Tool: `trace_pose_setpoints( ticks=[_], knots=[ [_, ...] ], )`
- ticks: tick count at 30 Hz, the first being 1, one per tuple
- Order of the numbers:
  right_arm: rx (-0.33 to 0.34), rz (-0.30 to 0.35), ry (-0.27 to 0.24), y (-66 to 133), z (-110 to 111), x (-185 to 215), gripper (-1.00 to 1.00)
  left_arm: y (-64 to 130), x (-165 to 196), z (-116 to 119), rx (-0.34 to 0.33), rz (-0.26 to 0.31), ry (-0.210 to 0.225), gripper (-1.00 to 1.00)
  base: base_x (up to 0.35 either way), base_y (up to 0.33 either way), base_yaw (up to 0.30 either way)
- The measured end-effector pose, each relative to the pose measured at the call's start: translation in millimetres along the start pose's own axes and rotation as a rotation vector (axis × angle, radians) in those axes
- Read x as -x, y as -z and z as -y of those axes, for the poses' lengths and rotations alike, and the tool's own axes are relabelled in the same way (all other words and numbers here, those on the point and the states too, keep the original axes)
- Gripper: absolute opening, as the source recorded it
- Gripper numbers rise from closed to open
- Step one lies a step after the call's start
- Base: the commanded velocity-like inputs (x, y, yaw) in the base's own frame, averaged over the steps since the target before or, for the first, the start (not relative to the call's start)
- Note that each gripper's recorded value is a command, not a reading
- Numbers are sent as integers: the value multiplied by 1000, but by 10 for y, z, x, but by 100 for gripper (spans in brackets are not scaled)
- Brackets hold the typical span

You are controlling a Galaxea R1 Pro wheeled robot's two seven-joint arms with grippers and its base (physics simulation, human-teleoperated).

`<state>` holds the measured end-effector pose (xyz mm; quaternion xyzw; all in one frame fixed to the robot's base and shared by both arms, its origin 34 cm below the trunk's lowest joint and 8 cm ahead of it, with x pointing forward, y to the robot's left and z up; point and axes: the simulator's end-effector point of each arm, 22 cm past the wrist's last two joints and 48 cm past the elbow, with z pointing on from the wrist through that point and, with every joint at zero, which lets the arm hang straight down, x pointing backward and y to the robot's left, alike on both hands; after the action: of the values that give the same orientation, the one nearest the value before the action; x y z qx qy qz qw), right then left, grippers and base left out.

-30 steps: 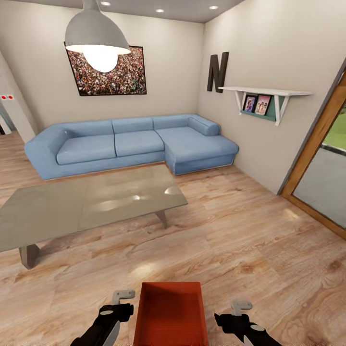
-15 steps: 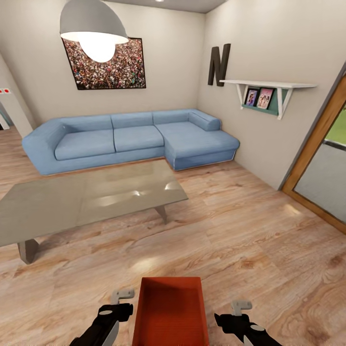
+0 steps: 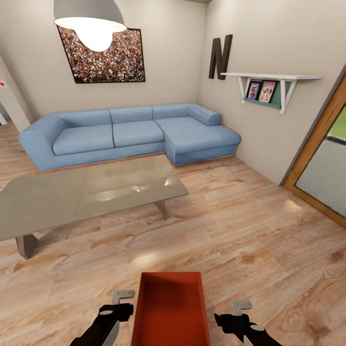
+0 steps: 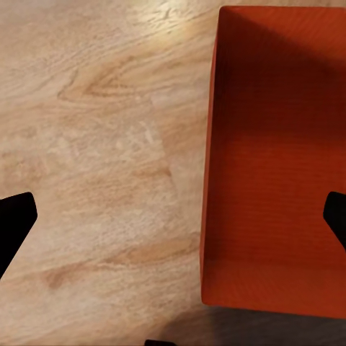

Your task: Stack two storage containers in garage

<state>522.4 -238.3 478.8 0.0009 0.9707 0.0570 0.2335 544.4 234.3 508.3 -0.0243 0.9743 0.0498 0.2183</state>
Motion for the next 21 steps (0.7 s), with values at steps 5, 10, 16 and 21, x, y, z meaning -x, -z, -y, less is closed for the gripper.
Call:
trace_pose_setpoints(
  ticks=[5,10,16,21],
  knots=[
    [0,-8,0,-89,12,-81,100,-94,-81,11,-1,-9,0,100,0,0,0],
    [0,-16,-1,-178,24,-163,100,-190,-157,7,0,-16,-1,100,0,0,0],
    [-1,-25,-2,-286,39,-264,100,-305,-259,19,-2,-28,2,100,0,0,0],
    [0,-34,-1,-376,50,-351,100,-401,-342,31,-3,-37,3,100,0,0,0]
  ],
)
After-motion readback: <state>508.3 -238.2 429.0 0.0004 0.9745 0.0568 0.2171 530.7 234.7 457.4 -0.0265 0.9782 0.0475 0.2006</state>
